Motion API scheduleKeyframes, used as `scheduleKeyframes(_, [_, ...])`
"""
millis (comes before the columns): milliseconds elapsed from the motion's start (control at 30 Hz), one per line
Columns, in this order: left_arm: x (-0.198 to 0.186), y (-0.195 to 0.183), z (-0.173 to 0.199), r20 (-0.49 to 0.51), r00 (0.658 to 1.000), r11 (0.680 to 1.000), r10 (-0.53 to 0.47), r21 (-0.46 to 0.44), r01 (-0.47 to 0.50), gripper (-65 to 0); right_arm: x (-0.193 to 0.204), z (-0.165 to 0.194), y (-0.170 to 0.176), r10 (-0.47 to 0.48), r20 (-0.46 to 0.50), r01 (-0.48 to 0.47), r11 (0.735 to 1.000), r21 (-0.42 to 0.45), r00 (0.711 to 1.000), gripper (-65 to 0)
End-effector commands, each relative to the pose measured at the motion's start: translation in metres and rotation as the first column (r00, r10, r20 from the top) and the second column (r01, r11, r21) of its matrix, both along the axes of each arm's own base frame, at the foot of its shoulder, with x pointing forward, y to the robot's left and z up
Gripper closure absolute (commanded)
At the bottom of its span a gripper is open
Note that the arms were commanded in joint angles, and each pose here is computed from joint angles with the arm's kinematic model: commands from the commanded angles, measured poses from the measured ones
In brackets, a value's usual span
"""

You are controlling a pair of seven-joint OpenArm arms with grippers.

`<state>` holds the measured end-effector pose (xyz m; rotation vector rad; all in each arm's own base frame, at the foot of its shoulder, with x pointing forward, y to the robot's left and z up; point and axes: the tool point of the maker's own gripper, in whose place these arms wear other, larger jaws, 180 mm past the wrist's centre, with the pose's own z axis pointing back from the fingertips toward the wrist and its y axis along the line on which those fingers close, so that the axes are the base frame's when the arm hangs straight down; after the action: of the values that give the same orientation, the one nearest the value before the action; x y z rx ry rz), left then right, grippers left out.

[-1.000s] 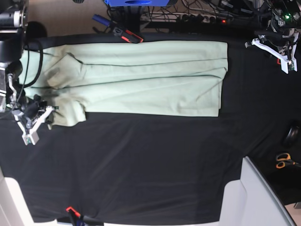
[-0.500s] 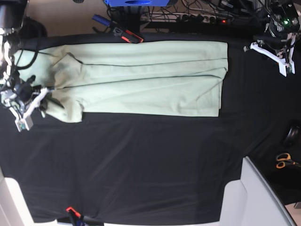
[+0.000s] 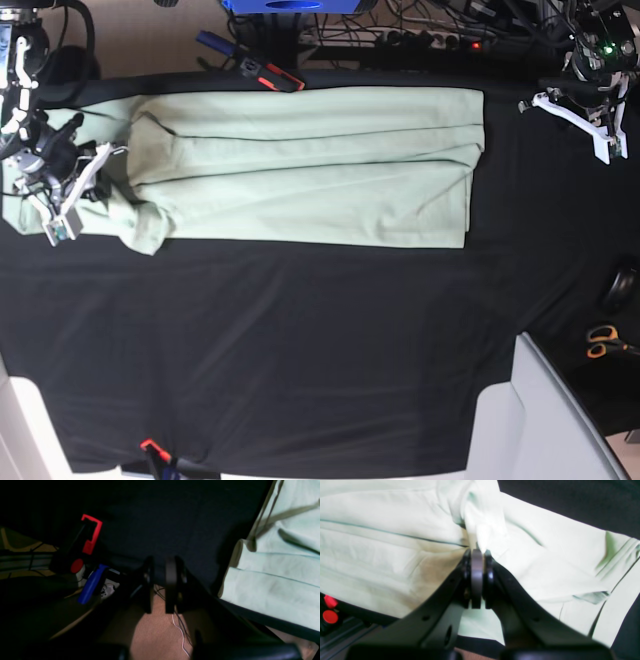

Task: Fold the T-shirt properly
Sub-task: 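Grasp the sleeve end with the right gripper and tuck it inward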

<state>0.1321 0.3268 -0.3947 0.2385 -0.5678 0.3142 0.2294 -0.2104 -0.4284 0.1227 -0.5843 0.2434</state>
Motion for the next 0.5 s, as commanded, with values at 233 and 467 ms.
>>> scheduleKeyframes(233, [0.003, 0.005, 0.007, 0.018, 1.000, 1.000, -0.008, 0.022, 0.008, -6.2, -0.011, -0.001, -0.008, -0.001, -0.018, 0.000, 1.000, -0.019, 1.000, 0.0])
scheduleKeyframes(467, [0.003, 0.005, 0.007, 0.017, 1.000, 1.000, -0.009, 0.023, 0.009, -6.2, -0.030, -0.006, -0.026, -0.060, -0.045, 0.059, 0.998, -0.033, 0.997, 0.0])
